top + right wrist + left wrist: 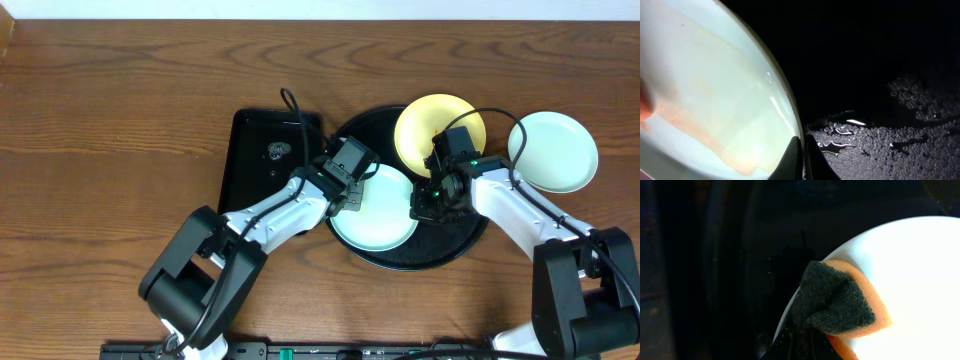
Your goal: Clean dirty plates on tray and stack at the side
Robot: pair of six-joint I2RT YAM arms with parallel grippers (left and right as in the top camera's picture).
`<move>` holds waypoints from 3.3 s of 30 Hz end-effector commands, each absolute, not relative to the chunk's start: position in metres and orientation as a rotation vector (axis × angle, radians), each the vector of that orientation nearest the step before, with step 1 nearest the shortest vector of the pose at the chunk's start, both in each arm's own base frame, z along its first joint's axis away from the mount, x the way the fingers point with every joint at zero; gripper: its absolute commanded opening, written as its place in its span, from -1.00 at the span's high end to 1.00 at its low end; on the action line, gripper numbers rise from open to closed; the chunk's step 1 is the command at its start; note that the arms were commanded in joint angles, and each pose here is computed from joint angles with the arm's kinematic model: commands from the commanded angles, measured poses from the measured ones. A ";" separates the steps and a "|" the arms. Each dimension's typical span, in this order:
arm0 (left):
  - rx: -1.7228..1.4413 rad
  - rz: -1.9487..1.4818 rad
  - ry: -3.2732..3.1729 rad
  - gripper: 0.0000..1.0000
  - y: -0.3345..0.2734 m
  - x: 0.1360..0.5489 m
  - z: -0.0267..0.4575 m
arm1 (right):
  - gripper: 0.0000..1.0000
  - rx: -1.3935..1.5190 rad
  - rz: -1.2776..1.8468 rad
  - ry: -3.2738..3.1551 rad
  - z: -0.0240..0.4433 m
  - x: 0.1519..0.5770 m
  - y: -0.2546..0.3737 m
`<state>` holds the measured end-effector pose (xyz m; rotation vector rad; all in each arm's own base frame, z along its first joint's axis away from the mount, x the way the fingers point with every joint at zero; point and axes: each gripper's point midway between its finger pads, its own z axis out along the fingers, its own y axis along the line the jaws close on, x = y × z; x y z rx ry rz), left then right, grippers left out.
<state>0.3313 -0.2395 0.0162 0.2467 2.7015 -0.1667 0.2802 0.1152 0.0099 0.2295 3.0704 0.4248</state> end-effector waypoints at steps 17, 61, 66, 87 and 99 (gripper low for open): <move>-0.049 -0.070 2.518 0.85 -0.126 0.373 0.113 | 0.98 0.162 0.446 2.956 0.016 0.307 0.122; -0.155 -0.267 2.849 0.18 -0.115 0.363 0.003 | 0.98 -0.563 -0.508 2.104 0.219 0.369 0.109; -0.155 -0.267 2.849 0.18 -0.115 0.363 0.003 | 0.98 -0.511 -0.483 2.113 0.219 0.370 0.108; -0.155 -0.267 2.849 0.15 -0.115 0.363 0.003 | 0.14 0.245 0.075 2.632 0.124 0.346 0.001; -0.155 -0.267 2.849 0.13 -0.115 0.363 0.003 | 0.11 0.108 0.309 2.658 0.091 0.358 -0.034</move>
